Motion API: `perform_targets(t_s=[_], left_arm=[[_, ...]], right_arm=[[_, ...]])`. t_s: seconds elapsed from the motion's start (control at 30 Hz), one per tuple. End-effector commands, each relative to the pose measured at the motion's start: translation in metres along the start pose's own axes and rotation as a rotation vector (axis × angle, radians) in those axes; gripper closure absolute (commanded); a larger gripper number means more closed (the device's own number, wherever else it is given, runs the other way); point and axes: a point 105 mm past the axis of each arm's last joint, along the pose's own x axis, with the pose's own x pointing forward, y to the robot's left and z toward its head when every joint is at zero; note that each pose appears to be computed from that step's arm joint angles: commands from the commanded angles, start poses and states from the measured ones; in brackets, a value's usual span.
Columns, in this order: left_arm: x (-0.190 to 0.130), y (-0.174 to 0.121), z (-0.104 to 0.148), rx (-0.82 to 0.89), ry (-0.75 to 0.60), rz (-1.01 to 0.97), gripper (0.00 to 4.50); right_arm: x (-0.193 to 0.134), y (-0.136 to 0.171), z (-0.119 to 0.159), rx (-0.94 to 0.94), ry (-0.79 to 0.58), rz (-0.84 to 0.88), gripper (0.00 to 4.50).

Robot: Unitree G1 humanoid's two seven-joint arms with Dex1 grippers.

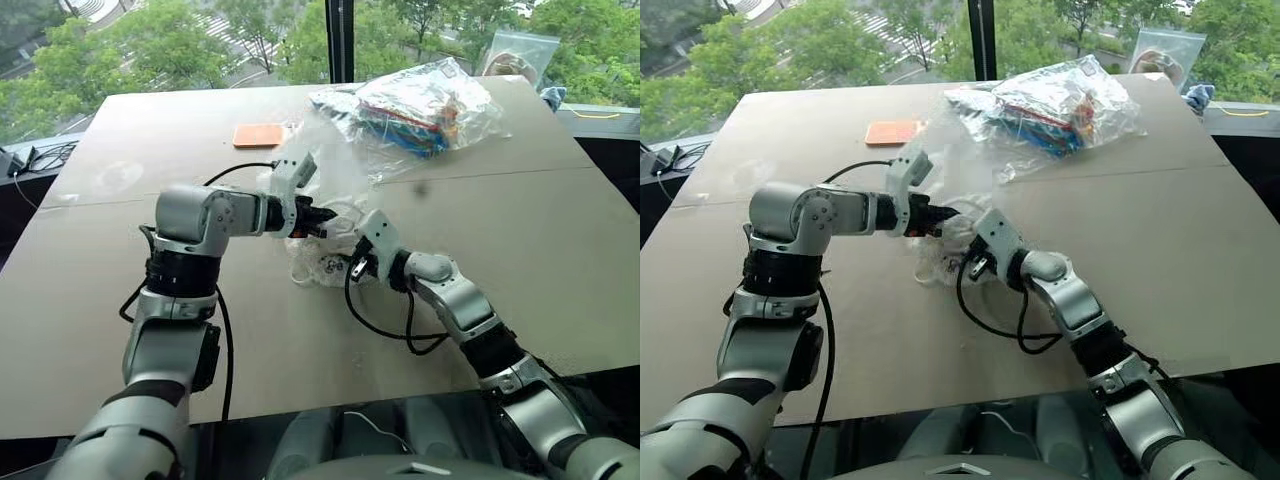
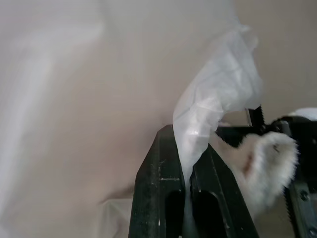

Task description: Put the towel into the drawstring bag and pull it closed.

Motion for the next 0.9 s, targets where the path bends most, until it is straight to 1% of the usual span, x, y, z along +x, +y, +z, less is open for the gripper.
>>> perform_targets(t_s=[0.03,0.07,0.13,0.23,0.27,0.3,0.4,0.53,0.6,0.67,0.73,0.9], left_arm=[[-0.008,0.003,0.023,0.017,-0.073,0.034,4.5],[-0.008,0.005,0.026,0.006,-0.096,0.032,4.5],[-0.012,0.005,0.022,-0.023,-0.081,-0.009,4.5],[-0.017,0.006,0.022,-0.071,-0.069,-0.029,4.5],[-0.018,0.007,0.022,-0.087,-0.065,-0.033,4.5],[-0.02,0.007,0.021,-0.098,-0.062,-0.036,4.5],[-0.021,-0.001,0.019,-0.138,-0.023,-0.086,4.5],[-0.02,-0.007,0.018,-0.141,0.002,-0.108,4.5],[-0.019,-0.011,0.023,-0.151,0.002,-0.12,4.5],[-0.021,-0.015,0.025,-0.145,0.005,-0.131,4.5],[-0.023,-0.015,0.026,-0.114,0.008,-0.119,4.5],[-0.027,-0.021,0.031,-0.076,-0.011,-0.138,4.5]], right_arm=[[-0.003,0.005,0.022,-0.021,-0.065,0.049,4.48],[-0.006,0.001,0.025,0.03,-0.085,0.032,4.48],[-0.016,-0.016,0.028,0.139,-0.114,-0.052,4.48],[-0.028,-0.03,0.021,0.244,-0.093,-0.125,4.48],[-0.035,-0.035,0.016,0.309,-0.084,-0.154,4.48],[-0.039,-0.038,0.014,0.352,-0.079,-0.171,4.48],[-0.043,-0.032,0.013,0.421,-0.07,-0.16,4.48],[-0.034,-0.024,0.027,0.447,-0.098,-0.124,4.48],[-0.015,-0.012,0.031,0.453,-0.067,-0.088,4.48],[0.001,-0.012,0.022,0.506,0.006,-0.126,4.48],[0.008,-0.014,0.01,0.536,0.077,-0.164,4.48],[0.012,-0.005,0.004,0.508,0.134,-0.122,4.48]])
